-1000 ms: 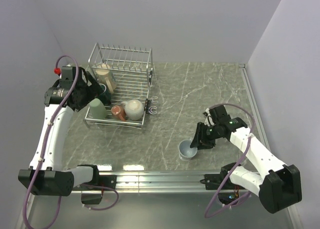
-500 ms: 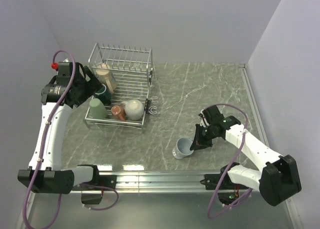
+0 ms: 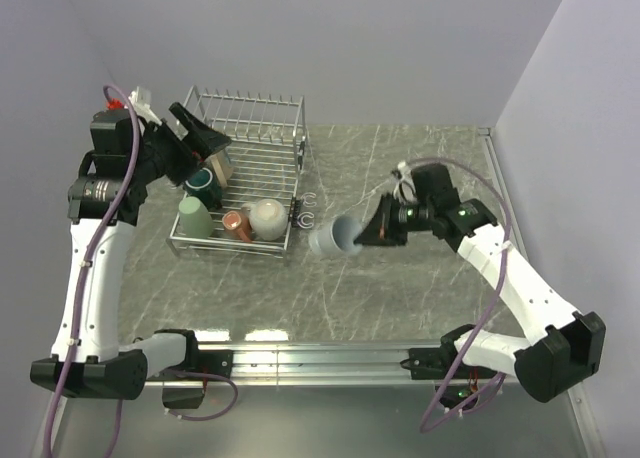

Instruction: Load the cups into the dish rack

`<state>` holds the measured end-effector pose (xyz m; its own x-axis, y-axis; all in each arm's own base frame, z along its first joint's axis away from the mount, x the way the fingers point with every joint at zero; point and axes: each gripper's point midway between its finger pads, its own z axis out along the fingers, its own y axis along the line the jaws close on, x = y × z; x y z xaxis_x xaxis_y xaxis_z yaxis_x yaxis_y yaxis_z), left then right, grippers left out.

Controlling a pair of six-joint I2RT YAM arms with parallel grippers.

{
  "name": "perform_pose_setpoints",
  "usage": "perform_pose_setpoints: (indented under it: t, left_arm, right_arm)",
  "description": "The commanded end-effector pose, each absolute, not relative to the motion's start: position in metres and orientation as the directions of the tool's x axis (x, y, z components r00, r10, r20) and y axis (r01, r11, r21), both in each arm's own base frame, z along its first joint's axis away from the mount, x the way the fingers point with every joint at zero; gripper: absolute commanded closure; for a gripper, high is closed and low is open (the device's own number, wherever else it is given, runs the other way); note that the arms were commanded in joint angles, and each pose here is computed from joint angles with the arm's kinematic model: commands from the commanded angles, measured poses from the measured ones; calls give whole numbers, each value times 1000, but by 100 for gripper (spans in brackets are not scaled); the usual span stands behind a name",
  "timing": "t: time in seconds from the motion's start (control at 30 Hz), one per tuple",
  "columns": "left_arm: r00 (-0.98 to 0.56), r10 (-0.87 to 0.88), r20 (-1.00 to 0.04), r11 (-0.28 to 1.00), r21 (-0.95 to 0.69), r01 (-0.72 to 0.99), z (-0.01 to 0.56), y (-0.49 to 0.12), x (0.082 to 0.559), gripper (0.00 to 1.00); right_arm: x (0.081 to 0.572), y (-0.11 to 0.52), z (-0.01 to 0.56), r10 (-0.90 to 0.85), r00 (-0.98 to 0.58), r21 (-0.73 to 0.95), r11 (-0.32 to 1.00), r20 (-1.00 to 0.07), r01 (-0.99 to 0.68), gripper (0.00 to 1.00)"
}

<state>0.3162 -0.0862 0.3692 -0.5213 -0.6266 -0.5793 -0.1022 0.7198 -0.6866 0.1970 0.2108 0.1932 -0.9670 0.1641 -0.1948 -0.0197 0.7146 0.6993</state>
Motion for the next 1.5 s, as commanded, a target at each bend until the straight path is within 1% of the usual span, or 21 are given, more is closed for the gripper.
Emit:
perform_pose_setpoints:
  t: [0.0, 0.07, 0.1, 0.17, 0.2, 0.27, 0.3, 0.33, 0.43, 0.47, 0.5, 0.57, 0.6, 0.77, 0.83, 0.87, 0.93, 0.97, 1.1, 1.27, 1.47]
  left_arm:
    - [-564, -611, -555, 502, -823, 267, 447, -141, 301, 1]
    - [-589, -608, -532, 426, -845, 323, 459, -151, 298, 1]
    - [-612, -619, -492, 382, -870, 313, 462, -155, 300, 1]
    - [-636, -624, -453, 343, -891, 297, 466, -159, 305, 1]
    - [-659, -629, -413, 304, -910, 281, 470, -162, 304, 1]
    - [-682, -625, -379, 260, -925, 275, 478, -168, 304, 0]
    - [-707, -622, -336, 220, -942, 254, 482, -172, 301, 1]
    - [-720, -616, -320, 200, -947, 250, 486, -175, 300, 1]
    - [-767, -601, -227, 164, -973, 160, 483, -181, 301, 1]
    - [-775, -594, -216, 154, -976, 154, 484, -183, 301, 1]
    - [-787, -592, -176, 124, -984, 127, 486, -186, 300, 1]
    - [-810, -567, -153, 60, -988, 145, 492, -197, 295, 0]
    - [-825, -557, -98, 12, -994, 110, 496, -201, 293, 1]
    - [-863, -504, 34, -56, -998, -6, 488, -232, 295, 1]
    - [-873, -482, 72, -60, -997, -49, 483, -244, 293, 1]
    - [-867, -492, 77, -48, -997, -62, 481, -246, 298, 1]
    - [-855, -504, 123, -16, -991, -132, 469, -248, 301, 1]
    - [-848, -509, 150, -20, -987, -162, 464, -249, 303, 1]
    - [-823, -532, 197, -33, -977, -212, 451, -249, 309, 1]
    - [-805, -548, 225, -49, -970, -238, 442, -250, 314, 1]
    - [-788, -563, 247, -42, -962, -271, 433, -252, 318, 1]
  right_arm:
    - [216, 255, 325, 184, -940, 914, 344, -288, -213, 100]
    - [222, 260, 353, 192, -933, 932, 261, -305, -251, 100]
    - [230, 262, 373, 206, -913, 926, 217, -353, -309, 100]
    - [241, 261, 388, 235, -899, 924, 202, -368, -325, 100]
    - [250, 262, 400, 247, -883, 912, 199, -400, -358, 100]
    - [258, 262, 421, 262, -855, 892, 197, -448, -407, 100]
    - [267, 264, 419, 263, -845, 882, 216, -466, -419, 100]
    - [276, 263, 422, 286, -826, 870, 245, -486, -427, 100]
    - [293, 261, 431, 306, -779, 830, 313, -548, -461, 100]
    - [303, 257, 437, 344, -744, 814, 350, -573, -464, 100]
    - [308, 255, 435, 349, -727, 799, 376, -592, -470, 100]
    - [320, 251, 436, 387, -682, 778, 414, -620, -472, 100]
    - [323, 250, 437, 399, -666, 771, 421, -630, -477, 100]
    - [333, 251, 444, 455, -587, 742, 441, -670, -506, 100]
    - [336, 252, 447, 467, -555, 725, 467, -689, -507, 100]
    - [335, 252, 452, 471, -536, 713, 471, -701, -519, 100]
    - [335, 251, 458, 482, -493, 689, 499, -724, -525, 100]
    - [332, 250, 463, 487, -476, 680, 498, -732, -538, 100]
    - [324, 254, 468, 480, -449, 656, 492, -753, -572, 100]
    - [306, 261, 476, 470, -427, 627, 458, -773, -630, 100]
    - [294, 278, 470, 439, -446, 619, 434, -780, -655, 100]
